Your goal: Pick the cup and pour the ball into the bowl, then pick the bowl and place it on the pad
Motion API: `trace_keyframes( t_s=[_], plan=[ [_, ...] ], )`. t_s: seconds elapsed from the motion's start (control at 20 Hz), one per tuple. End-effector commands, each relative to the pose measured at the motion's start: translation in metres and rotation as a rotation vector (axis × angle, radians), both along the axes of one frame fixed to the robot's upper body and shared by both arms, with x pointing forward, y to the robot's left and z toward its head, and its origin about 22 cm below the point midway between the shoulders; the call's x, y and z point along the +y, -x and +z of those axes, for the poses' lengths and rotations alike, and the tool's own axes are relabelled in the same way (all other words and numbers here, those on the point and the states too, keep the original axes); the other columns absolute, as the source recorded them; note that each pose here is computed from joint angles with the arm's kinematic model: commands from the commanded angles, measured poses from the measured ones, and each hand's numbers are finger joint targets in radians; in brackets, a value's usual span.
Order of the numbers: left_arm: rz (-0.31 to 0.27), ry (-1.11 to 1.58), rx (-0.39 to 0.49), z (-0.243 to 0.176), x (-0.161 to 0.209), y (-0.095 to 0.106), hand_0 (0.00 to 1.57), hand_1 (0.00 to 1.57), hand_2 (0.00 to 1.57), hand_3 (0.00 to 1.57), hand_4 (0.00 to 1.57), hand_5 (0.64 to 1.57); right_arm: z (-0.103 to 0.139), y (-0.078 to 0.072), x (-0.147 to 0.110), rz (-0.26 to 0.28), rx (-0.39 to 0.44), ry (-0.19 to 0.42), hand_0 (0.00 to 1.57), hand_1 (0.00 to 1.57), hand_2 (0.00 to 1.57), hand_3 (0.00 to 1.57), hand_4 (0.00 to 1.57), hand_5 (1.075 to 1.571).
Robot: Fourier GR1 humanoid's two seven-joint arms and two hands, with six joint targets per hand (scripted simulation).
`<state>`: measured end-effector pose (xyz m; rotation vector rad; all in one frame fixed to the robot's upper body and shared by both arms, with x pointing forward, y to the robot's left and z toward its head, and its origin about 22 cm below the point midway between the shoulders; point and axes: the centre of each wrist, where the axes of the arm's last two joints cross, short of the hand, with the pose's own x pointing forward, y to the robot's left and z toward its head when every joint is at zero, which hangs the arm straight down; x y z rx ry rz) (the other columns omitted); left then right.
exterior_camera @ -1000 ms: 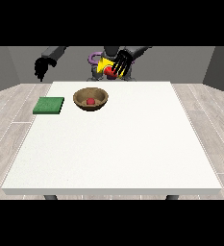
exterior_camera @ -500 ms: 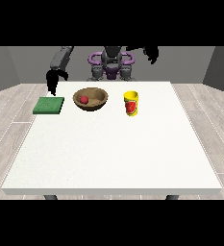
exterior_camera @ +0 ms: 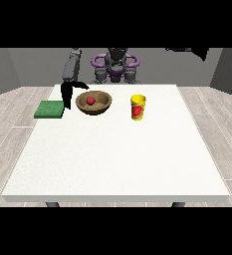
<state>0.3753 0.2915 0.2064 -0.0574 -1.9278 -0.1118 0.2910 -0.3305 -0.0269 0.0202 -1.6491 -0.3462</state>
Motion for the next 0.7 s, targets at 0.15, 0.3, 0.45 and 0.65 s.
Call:
trace_keyframes(
  t_s=[0.15, 0.3, 0.45, 0.65],
  plan=[
    [0.007, 0.015, -0.021, 0.028, 0.076, 0.015, 0.00, 0.00, 0.00, 0.00, 0.28, 1.508, -0.023, -0.017, 0.027, 0.023, 0.011, -0.024, 0.00, 0.00, 0.00, 0.00, 0.00, 1.568],
    [0.023, 0.026, -0.069, 0.024, 0.090, 0.019, 0.00, 0.00, 0.00, 0.00, 0.28, 1.509, -0.010, -0.037, 0.021, 0.040, -0.020, -0.013, 0.00, 0.00, 0.00, 0.00, 0.00, 1.569],
    [0.054, 0.050, -0.012, 0.044, 0.102, 0.022, 0.00, 0.00, 0.00, 0.00, 0.24, 1.502, -0.023, -0.040, 0.040, 0.050, 0.064, -0.011, 0.00, 0.00, 0.00, 0.00, 0.00, 1.569],
    [0.038, 0.038, -0.073, 0.040, 0.124, 0.035, 0.00, 0.00, 0.00, 0.00, 0.24, 1.494, -0.041, -0.034, 0.046, 0.042, 0.038, 0.007, 0.00, 0.00, 0.00, 0.00, 0.00, 1.571]
  ],
)
